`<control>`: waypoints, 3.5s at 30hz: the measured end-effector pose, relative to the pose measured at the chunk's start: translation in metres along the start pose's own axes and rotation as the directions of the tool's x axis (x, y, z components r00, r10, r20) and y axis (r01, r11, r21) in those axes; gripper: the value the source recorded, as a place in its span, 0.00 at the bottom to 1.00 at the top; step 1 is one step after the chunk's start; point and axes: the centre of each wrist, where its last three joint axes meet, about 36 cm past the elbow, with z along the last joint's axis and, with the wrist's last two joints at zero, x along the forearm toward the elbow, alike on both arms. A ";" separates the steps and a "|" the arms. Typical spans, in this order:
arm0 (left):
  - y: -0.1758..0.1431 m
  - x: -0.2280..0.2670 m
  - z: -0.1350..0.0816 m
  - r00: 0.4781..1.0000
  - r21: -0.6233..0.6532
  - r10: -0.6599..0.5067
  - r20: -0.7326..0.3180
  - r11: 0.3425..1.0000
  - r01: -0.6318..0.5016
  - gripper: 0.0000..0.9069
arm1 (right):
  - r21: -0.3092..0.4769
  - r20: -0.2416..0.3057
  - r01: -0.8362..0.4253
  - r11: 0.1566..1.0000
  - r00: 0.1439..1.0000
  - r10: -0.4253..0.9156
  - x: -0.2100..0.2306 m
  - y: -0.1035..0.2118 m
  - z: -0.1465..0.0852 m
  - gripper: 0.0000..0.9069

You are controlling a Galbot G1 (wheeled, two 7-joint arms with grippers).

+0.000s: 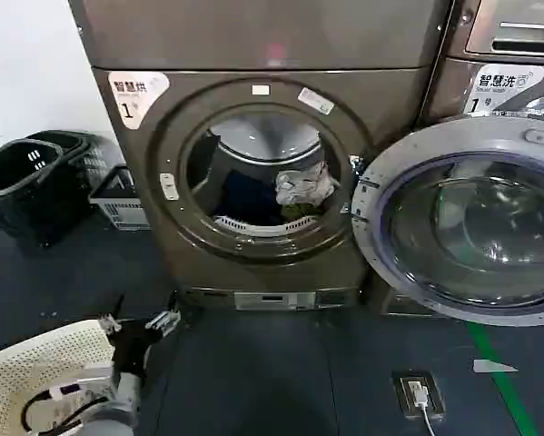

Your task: Grasp the clothes from the dryer.

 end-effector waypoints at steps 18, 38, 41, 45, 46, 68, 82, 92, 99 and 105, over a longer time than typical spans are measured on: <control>0.001 -0.001 0.000 1.000 -0.009 0.002 0.003 1.000 -0.002 1.00 | -0.039 0.034 0.021 0.999 0.999 -0.020 0.000 0.005 0.003 1.00; -0.004 0.000 0.000 1.000 -0.016 0.021 0.007 1.000 -0.021 1.00 | -0.047 0.044 0.041 0.998 0.998 -0.039 0.003 0.008 0.002 1.00; -0.004 0.001 0.000 1.000 -0.017 0.022 0.007 1.000 -0.022 1.00 | -0.048 0.041 0.041 0.998 0.998 -0.039 0.004 0.008 0.003 1.00; -0.004 0.000 -0.001 1.000 -0.017 0.024 0.009 1.000 -0.024 1.00 | -0.048 0.047 0.044 0.998 0.998 -0.042 0.004 0.008 0.003 1.00; -0.004 0.001 -0.001 1.000 -0.017 0.024 0.009 1.000 -0.024 1.00 | -0.047 0.049 0.044 0.998 0.998 -0.041 0.005 0.008 0.003 1.00; -0.007 -0.003 0.002 0.999 -0.019 0.039 0.004 0.999 -0.039 1.00 | -0.056 0.081 0.046 0.997 0.996 -0.042 0.008 0.006 0.007 1.00; -0.008 -0.002 0.002 0.999 -0.033 0.053 0.011 0.998 -0.053 1.00 | -0.074 0.107 0.055 0.996 0.993 -0.047 0.006 0.008 0.005 1.00; -0.010 -0.001 0.002 0.998 -0.037 0.067 0.018 0.997 -0.066 1.00 | -0.079 0.121 0.060 0.995 0.991 -0.050 0.007 0.007 0.004 1.00; -0.010 -0.002 0.002 0.997 -0.038 0.070 0.021 0.997 -0.069 1.00 | -0.082 0.129 0.060 0.995 0.990 -0.049 0.009 0.006 0.006 1.00; -0.011 -0.002 0.003 0.997 -0.036 0.072 0.020 0.997 -0.071 1.00 | -0.083 0.135 0.063 0.995 0.990 -0.051 0.008 0.006 0.005 1.00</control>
